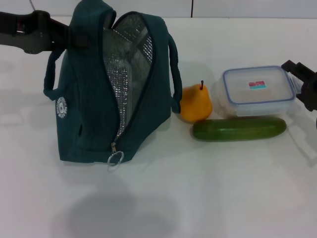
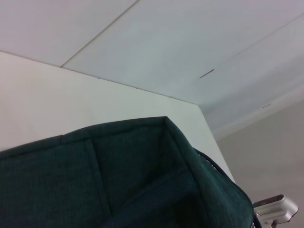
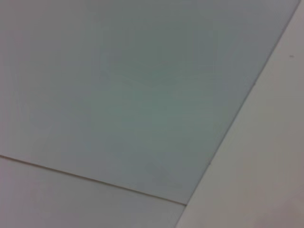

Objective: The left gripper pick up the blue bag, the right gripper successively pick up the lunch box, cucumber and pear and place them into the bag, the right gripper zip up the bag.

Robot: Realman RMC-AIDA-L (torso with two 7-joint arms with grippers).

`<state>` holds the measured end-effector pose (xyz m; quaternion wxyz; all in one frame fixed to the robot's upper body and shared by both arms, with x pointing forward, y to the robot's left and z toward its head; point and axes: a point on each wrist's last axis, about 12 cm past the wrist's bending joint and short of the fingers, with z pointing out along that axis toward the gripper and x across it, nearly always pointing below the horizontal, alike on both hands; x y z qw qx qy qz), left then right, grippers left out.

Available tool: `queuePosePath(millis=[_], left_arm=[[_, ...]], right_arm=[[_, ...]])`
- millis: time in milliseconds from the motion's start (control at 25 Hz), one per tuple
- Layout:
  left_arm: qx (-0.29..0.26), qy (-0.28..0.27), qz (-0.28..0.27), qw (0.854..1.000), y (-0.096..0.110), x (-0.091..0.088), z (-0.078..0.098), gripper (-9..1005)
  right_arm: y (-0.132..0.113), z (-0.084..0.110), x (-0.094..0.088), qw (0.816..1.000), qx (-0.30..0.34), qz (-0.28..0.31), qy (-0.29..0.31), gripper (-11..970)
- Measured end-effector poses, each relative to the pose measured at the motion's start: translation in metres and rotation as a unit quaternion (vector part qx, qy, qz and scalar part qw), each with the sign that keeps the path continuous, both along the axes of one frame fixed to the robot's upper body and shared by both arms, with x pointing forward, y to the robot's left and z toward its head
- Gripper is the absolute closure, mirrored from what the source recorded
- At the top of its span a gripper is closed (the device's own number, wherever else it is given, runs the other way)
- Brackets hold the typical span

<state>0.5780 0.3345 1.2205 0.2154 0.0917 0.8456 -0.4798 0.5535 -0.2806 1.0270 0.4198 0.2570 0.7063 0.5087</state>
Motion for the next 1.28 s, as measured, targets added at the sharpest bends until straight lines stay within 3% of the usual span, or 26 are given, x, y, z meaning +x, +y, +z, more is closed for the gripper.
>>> queuePosePath(millis=[400, 600, 920, 1280], left_arm=[[0.000, -0.002, -0.001, 1.000, -0.001, 0.001, 0.001, 953], [0.000, -0.002, -0.001, 1.000, -0.001, 0.001, 0.001, 953], [0.000, -0.001, -0.002, 1.000, 0.000, 0.000, 0.000, 953], [0.000, -0.001, -0.002, 1.000, 0.000, -0.001, -0.001, 953]], right_arm=[[0.000, 0.002, 0.002, 1.000, -0.003, 0.003, -0.006, 681], [0.002, 0.002, 0.002, 1.000, -0.008, 0.010, -0.006, 841], [0.004, 0.004, 0.002, 1.000, -0.012, 0.018, -0.016, 859], [-0.004, 0.022, -0.005, 0.995, 0.031, 0.010, -0.094, 866]])
